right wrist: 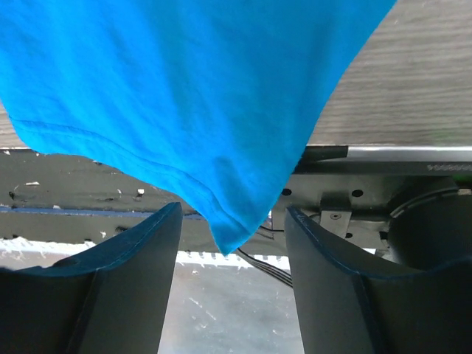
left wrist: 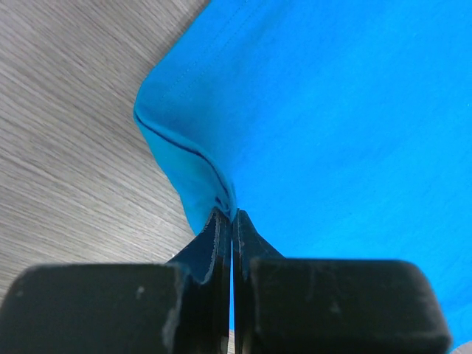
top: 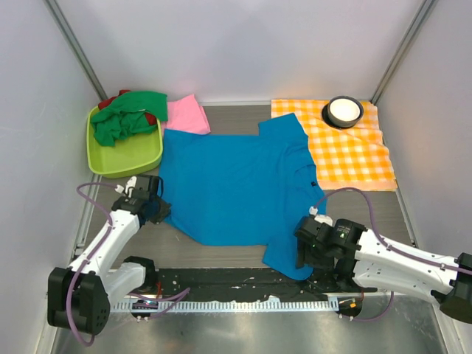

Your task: Fold and stack the t-shirts

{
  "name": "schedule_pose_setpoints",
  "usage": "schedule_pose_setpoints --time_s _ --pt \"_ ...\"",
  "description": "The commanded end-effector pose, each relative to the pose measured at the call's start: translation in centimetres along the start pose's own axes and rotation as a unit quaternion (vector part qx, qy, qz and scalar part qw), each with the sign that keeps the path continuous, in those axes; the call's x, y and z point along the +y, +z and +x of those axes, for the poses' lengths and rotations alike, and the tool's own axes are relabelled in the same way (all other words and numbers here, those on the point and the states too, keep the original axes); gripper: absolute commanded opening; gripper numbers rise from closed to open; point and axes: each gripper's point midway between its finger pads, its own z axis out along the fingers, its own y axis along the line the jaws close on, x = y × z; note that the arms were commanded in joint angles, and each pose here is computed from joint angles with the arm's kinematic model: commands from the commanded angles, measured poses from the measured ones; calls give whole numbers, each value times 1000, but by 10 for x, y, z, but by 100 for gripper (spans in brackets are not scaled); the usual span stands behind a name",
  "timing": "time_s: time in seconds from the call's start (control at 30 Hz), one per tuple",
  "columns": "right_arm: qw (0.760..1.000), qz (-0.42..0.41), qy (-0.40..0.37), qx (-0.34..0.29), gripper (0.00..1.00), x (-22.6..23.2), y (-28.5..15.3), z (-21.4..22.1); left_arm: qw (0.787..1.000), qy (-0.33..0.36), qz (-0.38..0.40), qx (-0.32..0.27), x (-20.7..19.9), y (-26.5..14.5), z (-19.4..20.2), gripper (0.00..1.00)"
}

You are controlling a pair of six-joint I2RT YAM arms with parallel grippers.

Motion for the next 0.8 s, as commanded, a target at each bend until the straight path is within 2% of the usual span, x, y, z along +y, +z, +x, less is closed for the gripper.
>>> schedule_pose_setpoints --time_s 0.0,0.33,0.43,0.47,0.53,0.63,0.67,0.7,0.77 --pt "998 -9 21 52 62 -1 0 22 1000 6 22 -3 -12 2 -6 0" --pt "997 -6 17 69 54 -2 10 28 1000 6 19 6 -11 11 -5 0" --pt "998 1 15 67 44 -2 13 27 1000 4 18 3 -10 11 -6 0" --pt "998 0 15 66 37 -1 13 26 1000 4 18 2 -9 11 -7 0" --pt "998 5 14 65 30 -2 15 25 1000 5 19 1 -9 10 -7 0" --pt "998 9 12 58 15 -2 17 23 1000 6 14 1 -4 10 -8 0" --pt "998 8 13 55 5 -2 17 21 1000 7 15 -1 -5 9 -9 0" --pt "999 8 13 52 1 -1 17 20 1000 7 14 -4 -4 8 -11 0" --pt "999 13 10 37 1 -1 14 14 1000 7 16 -7 -4 5 -13 0"
